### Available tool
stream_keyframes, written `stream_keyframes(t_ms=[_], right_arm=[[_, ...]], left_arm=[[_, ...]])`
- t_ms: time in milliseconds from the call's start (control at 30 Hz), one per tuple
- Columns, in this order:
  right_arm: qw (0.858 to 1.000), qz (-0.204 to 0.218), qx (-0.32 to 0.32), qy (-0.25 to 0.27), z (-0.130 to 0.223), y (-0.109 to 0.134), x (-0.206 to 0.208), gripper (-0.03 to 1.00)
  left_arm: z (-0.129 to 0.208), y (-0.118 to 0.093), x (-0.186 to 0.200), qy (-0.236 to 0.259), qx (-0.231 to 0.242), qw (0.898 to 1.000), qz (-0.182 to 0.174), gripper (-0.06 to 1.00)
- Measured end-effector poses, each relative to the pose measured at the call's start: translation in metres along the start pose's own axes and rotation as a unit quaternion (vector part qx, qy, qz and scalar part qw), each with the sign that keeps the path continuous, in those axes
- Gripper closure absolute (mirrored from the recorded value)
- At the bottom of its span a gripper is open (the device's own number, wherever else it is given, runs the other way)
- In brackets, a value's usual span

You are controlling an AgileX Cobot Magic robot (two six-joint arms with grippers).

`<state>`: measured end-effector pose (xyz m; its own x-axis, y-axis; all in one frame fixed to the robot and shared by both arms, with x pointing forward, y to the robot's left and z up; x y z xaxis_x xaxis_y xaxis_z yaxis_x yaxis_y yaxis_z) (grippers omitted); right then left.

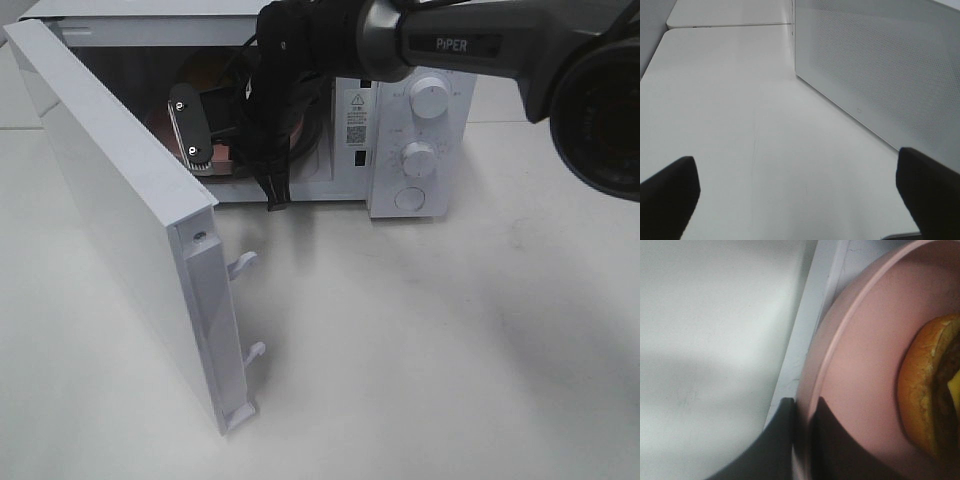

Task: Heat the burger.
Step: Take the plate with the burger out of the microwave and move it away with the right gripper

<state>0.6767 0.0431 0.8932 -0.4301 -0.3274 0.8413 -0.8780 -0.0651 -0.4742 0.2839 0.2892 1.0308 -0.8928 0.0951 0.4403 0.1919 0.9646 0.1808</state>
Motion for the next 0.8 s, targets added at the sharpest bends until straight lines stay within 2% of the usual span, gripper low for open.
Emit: stream_keyframes(t_ms=[233,600,800], right_arm=[[0.999,-0.004,0.032,-0.002,0.006,0.013,0.007,0.91],[0.998,0.029,0.058,-0.021,0.013,0.026,0.028,0.91],[0.996,0.020,0.080,-0.021,0.019,0.041,0.036,0.91]], left_arm=[[0.000,0.000,0.000,0.000,0.000,1.000,0.000,-0.04],[0.000,0.000,0.000,0.000,0.000,1.000,0.000,-0.04],[0.000,0.000,0.000,0.000,0.000,1.000,0.000,-0.04]])
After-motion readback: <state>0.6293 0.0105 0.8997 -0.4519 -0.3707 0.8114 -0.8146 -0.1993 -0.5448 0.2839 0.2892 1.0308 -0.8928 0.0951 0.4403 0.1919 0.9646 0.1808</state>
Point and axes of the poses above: a point on each arm's last joint axis where the gripper is mounted, x pointing back along that axis away from the gripper, y along the wrist's bending axis when the last joint is at zero, z = x × y, the point moved 6 cm from there along -x, pointing out along that axis toward the gripper, and after that the axes turned 14 degrees about -x, right-handed, at the moved point
